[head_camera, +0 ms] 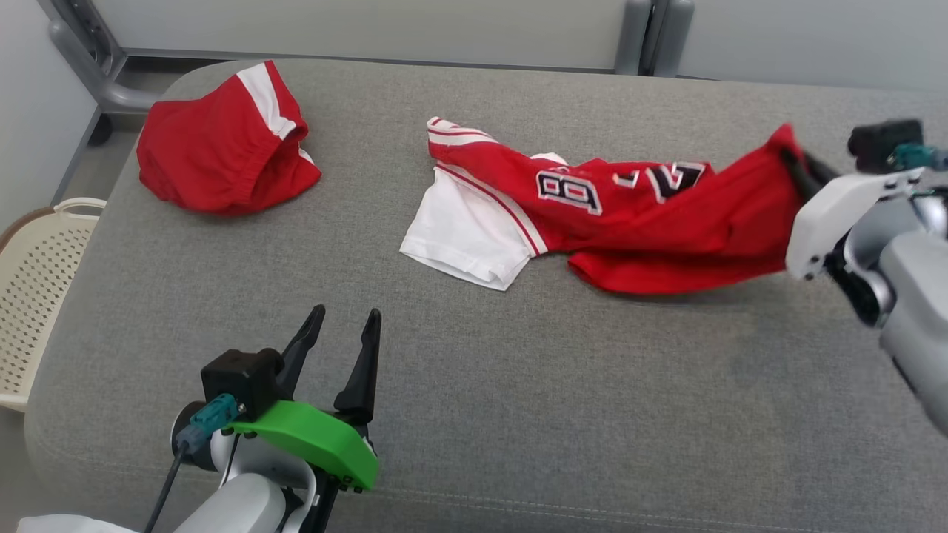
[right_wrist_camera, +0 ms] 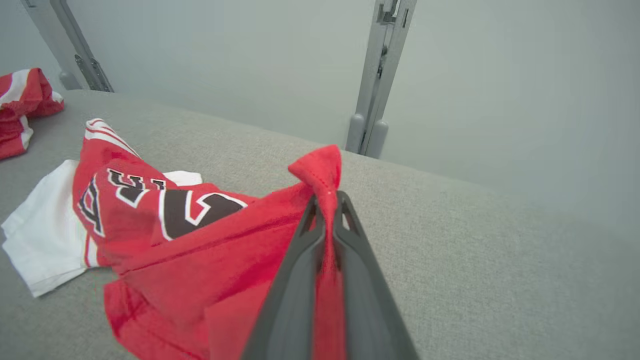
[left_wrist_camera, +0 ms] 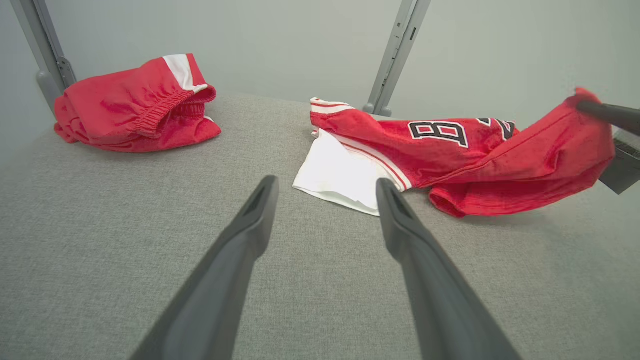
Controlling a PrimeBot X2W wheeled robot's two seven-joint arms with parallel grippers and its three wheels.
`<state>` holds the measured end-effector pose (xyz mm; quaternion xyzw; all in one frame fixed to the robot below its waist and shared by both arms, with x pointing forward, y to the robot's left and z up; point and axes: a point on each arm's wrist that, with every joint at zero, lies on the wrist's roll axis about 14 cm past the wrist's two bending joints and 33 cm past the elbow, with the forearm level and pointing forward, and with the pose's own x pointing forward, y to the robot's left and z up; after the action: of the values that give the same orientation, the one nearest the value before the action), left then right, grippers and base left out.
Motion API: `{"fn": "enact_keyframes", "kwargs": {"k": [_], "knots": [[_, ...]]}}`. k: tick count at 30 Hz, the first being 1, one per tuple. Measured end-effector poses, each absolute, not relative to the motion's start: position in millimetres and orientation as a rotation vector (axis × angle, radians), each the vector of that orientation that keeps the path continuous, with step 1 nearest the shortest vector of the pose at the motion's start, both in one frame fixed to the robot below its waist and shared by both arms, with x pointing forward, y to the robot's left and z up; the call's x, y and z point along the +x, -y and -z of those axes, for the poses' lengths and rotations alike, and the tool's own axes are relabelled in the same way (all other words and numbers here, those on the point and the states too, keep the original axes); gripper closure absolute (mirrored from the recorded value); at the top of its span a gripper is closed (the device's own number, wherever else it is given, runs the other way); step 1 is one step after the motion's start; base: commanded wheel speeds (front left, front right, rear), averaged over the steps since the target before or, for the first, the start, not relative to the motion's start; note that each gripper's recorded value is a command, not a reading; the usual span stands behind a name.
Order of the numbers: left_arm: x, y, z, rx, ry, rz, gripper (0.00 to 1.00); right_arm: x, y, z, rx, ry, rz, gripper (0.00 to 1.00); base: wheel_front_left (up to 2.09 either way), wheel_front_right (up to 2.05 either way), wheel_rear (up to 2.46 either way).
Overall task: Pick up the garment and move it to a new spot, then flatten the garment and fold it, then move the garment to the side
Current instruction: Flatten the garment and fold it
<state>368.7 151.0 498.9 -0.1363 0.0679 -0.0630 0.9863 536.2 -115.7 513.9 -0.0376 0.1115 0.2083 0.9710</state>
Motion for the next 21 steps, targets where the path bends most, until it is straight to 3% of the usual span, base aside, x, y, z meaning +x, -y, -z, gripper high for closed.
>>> {"fn": "enact_keyframes", "kwargs": {"k": [6,11,19,21], "knots": [[370.2,-148.8,-496.0,-0.282,-0.145,0.129,0.00,581.8,146.5,-614.1,-0.185,0.110,-0.335,1.00,0.00,0.00,0.00],[372.3,-150.1,-492.9,-0.284,-0.151,0.123,0.00,587.0,137.1,-643.4,-0.224,0.215,-0.350,1.00,0.00,0.00,0.00],[380.4,-139.9,-487.3,-0.285,-0.171,0.151,0.00,543.0,138.1,-552.4,-0.227,0.047,-0.424,1.00,0.00,0.00,0.00],[384.5,-133.8,-486.0,-0.283,-0.177,0.172,0.00,516.8,135.1,-520.6,-0.239,-0.019,-0.483,1.00,0.00,0.00,0.00]]}}
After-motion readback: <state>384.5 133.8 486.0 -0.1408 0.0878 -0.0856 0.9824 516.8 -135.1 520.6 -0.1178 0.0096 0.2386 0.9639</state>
